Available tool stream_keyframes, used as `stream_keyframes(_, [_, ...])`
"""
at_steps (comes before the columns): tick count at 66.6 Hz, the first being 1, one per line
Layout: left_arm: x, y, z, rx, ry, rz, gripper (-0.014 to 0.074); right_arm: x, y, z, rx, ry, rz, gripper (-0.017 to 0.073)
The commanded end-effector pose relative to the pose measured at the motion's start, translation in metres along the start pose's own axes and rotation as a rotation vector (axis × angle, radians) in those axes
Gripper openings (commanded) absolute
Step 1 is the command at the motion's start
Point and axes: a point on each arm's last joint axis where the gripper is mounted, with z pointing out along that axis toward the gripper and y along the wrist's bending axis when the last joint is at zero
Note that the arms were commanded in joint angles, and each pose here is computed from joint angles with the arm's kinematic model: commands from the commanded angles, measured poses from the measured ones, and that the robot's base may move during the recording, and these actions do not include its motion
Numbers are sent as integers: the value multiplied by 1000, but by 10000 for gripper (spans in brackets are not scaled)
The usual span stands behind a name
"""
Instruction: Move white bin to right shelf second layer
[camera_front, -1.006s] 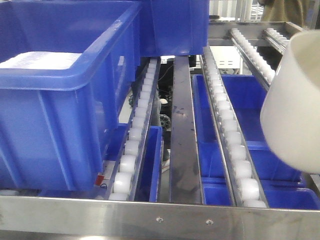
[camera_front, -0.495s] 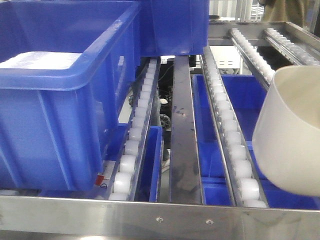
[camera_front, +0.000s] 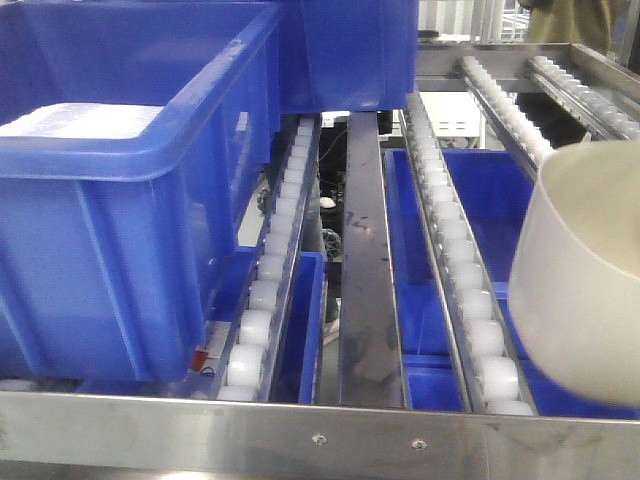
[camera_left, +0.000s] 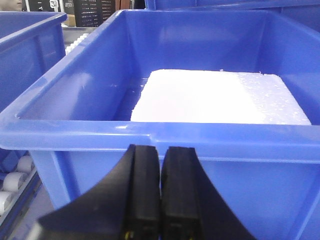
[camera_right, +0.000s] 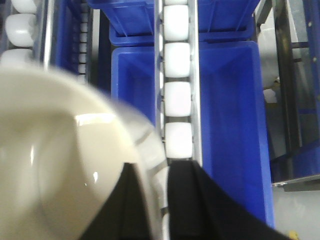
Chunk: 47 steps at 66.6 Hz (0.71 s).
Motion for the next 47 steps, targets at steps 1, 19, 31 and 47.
stream_keyframes(1, [4,0,0,3,-60,-11,85,-17,3,-7,-18,-113,2,283])
stream_keyframes(19, [4,0,0,3,-60,-11,85,-21,4,-16,-26,-148,6,283])
stream_keyframes(31, [4,0,0,3,-60,-11,85,-25,6,-42,-44,-224,4,283])
stream_keyframes(47, [4,0,0,3,-60,-11,85,-18,6,-71,-51,-224,-11,170])
